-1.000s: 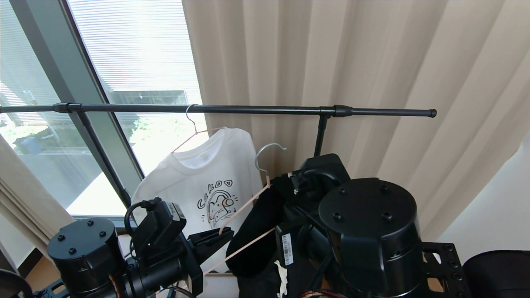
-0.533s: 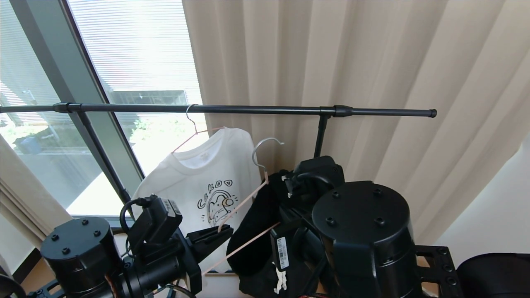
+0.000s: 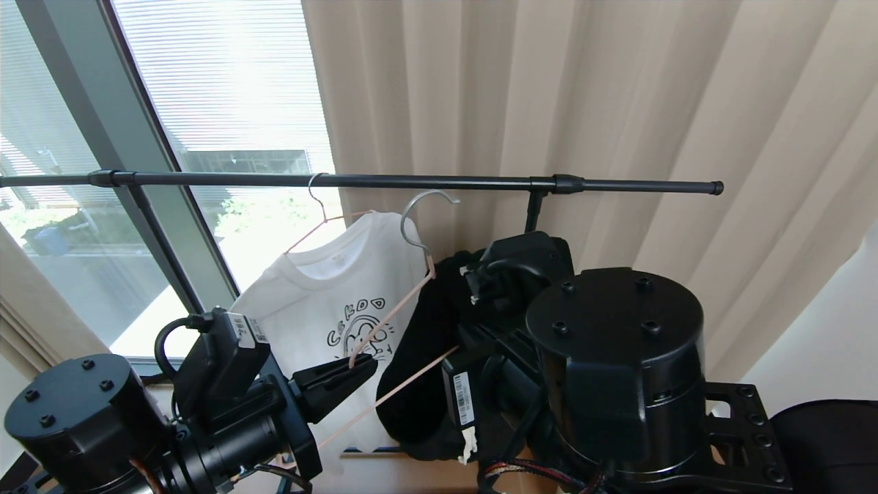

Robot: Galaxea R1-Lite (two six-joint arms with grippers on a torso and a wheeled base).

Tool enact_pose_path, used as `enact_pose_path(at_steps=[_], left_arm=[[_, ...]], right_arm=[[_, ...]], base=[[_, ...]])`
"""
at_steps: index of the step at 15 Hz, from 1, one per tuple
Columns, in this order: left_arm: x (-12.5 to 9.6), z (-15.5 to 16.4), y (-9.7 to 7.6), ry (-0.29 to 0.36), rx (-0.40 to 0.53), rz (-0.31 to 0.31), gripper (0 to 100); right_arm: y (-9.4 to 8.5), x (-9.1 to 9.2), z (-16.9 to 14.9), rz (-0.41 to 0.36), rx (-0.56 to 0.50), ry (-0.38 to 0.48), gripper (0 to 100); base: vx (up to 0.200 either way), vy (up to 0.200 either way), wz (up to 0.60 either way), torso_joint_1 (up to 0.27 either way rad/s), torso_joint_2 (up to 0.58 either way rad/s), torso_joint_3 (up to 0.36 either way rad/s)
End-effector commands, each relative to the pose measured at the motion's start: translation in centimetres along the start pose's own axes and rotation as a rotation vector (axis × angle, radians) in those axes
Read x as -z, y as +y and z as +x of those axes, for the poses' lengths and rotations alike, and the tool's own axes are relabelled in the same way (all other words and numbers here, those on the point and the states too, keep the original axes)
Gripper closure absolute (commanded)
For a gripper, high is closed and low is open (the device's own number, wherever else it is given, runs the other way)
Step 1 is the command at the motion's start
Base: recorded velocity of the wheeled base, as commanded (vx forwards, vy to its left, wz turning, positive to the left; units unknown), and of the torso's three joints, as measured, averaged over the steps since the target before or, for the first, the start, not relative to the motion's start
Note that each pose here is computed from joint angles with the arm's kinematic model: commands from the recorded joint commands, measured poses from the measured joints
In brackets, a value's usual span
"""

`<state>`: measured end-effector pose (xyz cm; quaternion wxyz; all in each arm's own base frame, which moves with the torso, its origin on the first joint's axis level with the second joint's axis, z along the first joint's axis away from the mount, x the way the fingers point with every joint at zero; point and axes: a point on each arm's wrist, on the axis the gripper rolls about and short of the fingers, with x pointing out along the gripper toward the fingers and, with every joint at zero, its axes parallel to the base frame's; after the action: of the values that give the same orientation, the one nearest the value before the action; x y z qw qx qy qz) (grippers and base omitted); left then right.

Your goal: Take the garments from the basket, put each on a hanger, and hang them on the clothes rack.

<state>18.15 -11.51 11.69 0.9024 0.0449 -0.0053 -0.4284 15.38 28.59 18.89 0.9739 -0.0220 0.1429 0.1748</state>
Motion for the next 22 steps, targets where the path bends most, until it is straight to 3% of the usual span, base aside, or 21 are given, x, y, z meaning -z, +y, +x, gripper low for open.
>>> enact_pose_path(at_steps=[1,4,5,13,15,17,19,22], left_arm=[[-0.2,-0.1,-0.1,-0.008,0.002,0.003,100],[-0.2,-0.2,-0.1,-0.009,0.004,0.004,100],[-0.2,-0.2,-0.1,-0.011,0.004,0.004,100],[-0.3,-0.4,-0.1,-0.015,0.002,0.004,100],[-0.2,-0.6,-0.1,-0.007,-0.002,-0.011,100],[0.1,-1.0,0.0,0.007,-0.003,-0.035,100],[0.3,-1.7,0.2,0.015,0.029,-0.041,100],[0.6,-2.5,0.6,0.028,0.058,-0.052,100]], right_arm=[[0.0,-0.1,0.0,0.006,-0.001,-0.005,100],[0.1,-0.1,-0.1,0.004,-0.004,-0.003,100],[0.0,0.0,-0.1,0.000,-0.003,0.001,0],[-1.3,0.5,-1.7,-0.035,-0.116,0.039,0],[-2.9,-0.2,-3.6,-0.082,-0.210,0.025,0],[-5.2,-0.4,-5.6,-0.189,-0.291,0.003,0],[-7.9,-0.3,-6.3,-0.317,-0.363,-0.009,0],[-10.8,-1.5,-5.8,-0.398,-0.426,-0.010,0]], base=[[0.000,0.000,0.00,0.000,0.00,0.000],[0.000,0.000,0.00,0.000,0.00,0.000],[0.000,0.000,0.00,0.000,0.00,0.000],[0.000,0.000,0.00,0.000,0.00,0.000],[0.000,0.000,0.00,0.000,0.00,0.000],[0.000,0.000,0.00,0.000,0.00,0.000],[0.000,0.000,0.00,0.000,0.00,0.000],[0.000,0.000,0.00,0.000,0.00,0.000]])
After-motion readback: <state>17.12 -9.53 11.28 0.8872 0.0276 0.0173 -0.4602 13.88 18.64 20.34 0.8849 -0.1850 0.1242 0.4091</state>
